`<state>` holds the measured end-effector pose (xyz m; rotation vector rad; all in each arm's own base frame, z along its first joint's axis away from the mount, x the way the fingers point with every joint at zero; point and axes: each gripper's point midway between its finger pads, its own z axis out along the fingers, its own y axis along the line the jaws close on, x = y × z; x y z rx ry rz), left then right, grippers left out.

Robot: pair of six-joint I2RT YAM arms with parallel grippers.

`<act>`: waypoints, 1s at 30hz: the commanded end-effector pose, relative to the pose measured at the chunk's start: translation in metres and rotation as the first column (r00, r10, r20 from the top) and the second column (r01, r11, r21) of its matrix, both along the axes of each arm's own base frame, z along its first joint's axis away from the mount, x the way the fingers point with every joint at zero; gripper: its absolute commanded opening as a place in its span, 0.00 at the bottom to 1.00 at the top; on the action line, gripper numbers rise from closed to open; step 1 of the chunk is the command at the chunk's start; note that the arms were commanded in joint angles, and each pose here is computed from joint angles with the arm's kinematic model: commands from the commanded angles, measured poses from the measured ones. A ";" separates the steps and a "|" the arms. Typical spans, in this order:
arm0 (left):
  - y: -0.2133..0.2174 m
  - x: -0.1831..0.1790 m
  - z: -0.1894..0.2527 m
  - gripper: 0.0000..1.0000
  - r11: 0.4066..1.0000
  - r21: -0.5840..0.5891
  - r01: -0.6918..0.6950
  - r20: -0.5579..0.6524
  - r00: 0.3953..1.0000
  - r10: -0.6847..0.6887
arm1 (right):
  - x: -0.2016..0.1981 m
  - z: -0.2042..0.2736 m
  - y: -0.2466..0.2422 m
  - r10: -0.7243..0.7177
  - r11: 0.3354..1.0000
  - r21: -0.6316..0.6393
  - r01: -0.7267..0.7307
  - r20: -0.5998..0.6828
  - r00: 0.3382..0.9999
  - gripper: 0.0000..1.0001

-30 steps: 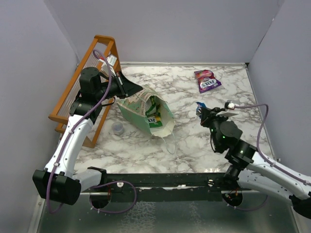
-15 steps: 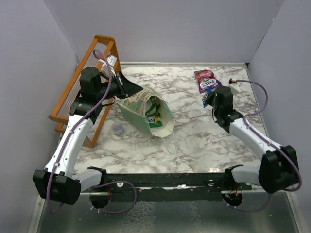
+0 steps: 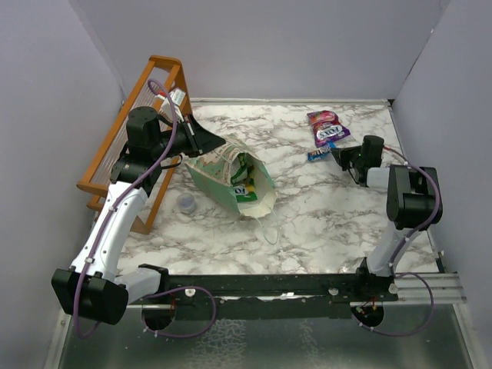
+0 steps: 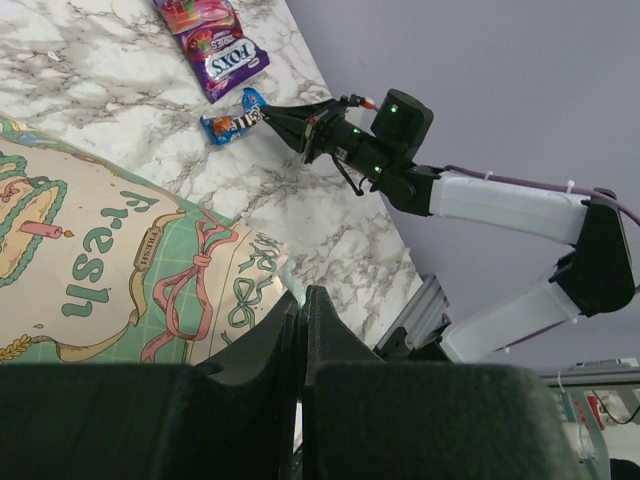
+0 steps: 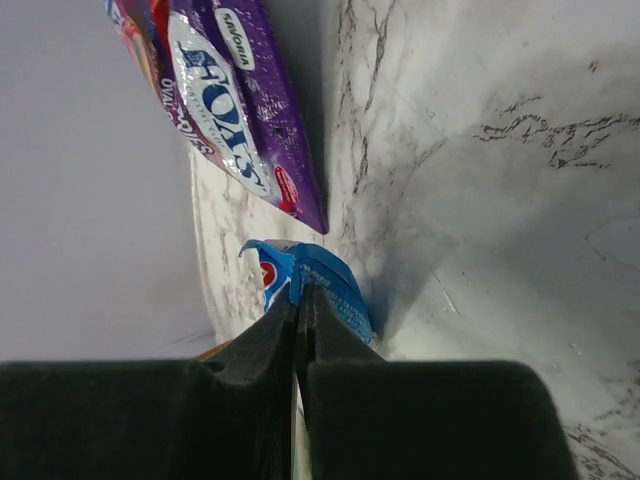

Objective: Take the snacks out of the paper bag
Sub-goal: Place the snack at the center of the board, then take out the snack from the paper bag.

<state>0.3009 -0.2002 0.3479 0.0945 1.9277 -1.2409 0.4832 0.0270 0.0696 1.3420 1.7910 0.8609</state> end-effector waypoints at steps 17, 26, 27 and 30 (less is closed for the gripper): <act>0.004 -0.008 0.007 0.00 1.000 0.021 0.007 0.044 0.999 -0.008 | -0.061 0.011 -0.020 0.167 0.974 -0.171 -0.151 0.080 0.983 0.70; 0.008 -0.012 0.001 0.00 1.000 0.023 -0.014 0.037 0.999 0.013 | -0.150 0.032 0.061 0.508 0.805 -0.418 -0.420 0.122 0.853 0.69; 0.007 -0.012 0.000 0.00 1.000 0.023 -0.013 0.036 0.999 0.012 | -0.161 0.037 0.077 0.581 0.758 -0.456 -0.466 0.146 0.801 0.69; 0.007 -0.012 0.000 0.00 1.000 0.026 -0.012 0.037 0.999 0.011 | -0.196 0.038 0.116 0.735 0.630 -0.518 -0.579 0.156 0.660 0.69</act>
